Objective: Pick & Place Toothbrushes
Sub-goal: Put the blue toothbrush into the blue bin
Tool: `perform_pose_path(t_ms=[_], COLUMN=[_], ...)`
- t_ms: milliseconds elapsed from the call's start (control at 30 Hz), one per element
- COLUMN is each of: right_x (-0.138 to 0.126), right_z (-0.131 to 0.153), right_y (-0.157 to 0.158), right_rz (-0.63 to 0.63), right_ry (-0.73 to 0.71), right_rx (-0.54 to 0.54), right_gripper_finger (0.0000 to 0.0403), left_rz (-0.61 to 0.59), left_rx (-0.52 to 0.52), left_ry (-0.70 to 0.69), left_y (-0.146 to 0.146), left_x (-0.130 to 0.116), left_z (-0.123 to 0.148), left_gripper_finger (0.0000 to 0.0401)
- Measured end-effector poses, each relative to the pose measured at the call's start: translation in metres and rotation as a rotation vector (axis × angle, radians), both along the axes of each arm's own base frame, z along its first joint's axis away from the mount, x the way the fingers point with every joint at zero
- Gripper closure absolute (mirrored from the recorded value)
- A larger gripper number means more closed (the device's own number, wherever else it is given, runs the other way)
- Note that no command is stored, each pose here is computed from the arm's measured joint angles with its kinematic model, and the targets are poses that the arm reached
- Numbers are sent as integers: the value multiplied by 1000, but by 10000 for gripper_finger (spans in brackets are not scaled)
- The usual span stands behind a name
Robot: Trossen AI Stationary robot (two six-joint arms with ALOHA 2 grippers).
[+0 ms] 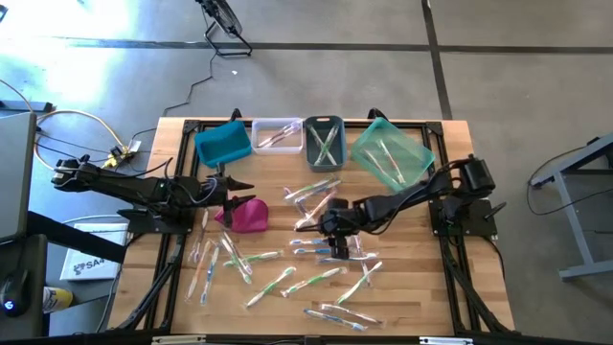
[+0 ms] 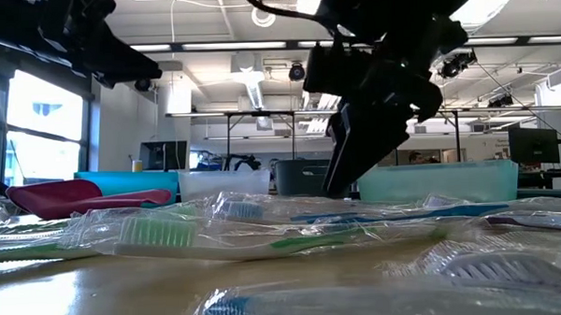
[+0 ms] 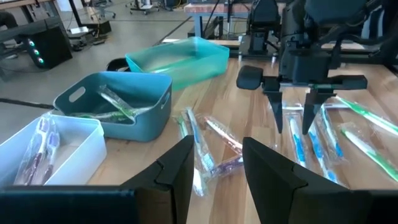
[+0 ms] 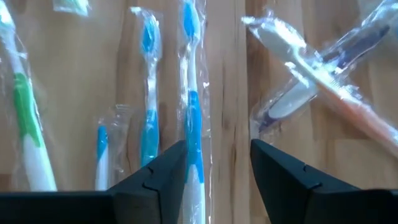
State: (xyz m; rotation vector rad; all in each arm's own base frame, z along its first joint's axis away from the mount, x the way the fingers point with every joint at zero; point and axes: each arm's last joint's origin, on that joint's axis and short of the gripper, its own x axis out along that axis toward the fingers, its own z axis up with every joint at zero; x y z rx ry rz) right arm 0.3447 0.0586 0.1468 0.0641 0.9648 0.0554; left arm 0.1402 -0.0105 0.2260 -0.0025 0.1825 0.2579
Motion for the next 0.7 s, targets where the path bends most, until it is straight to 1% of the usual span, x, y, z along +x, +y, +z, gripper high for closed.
perform_pose_path(t_ms=[267,567,700], right_x=[-1,-6,-10], right_z=[-2,-9,-12], right_y=[0,0,3], right_rz=[-77,-65,-61], right_ry=[22,52,65], right_rx=[53,72,55], right_gripper_finger=[231,231,231], left_rz=[0,0,1], left_rx=[1,1,1], left_ry=[9,11,13], left_y=[0,0,0], left_x=[0,0,0], left_z=[-1,-1,-1], left_gripper_finger=[269,269,269])
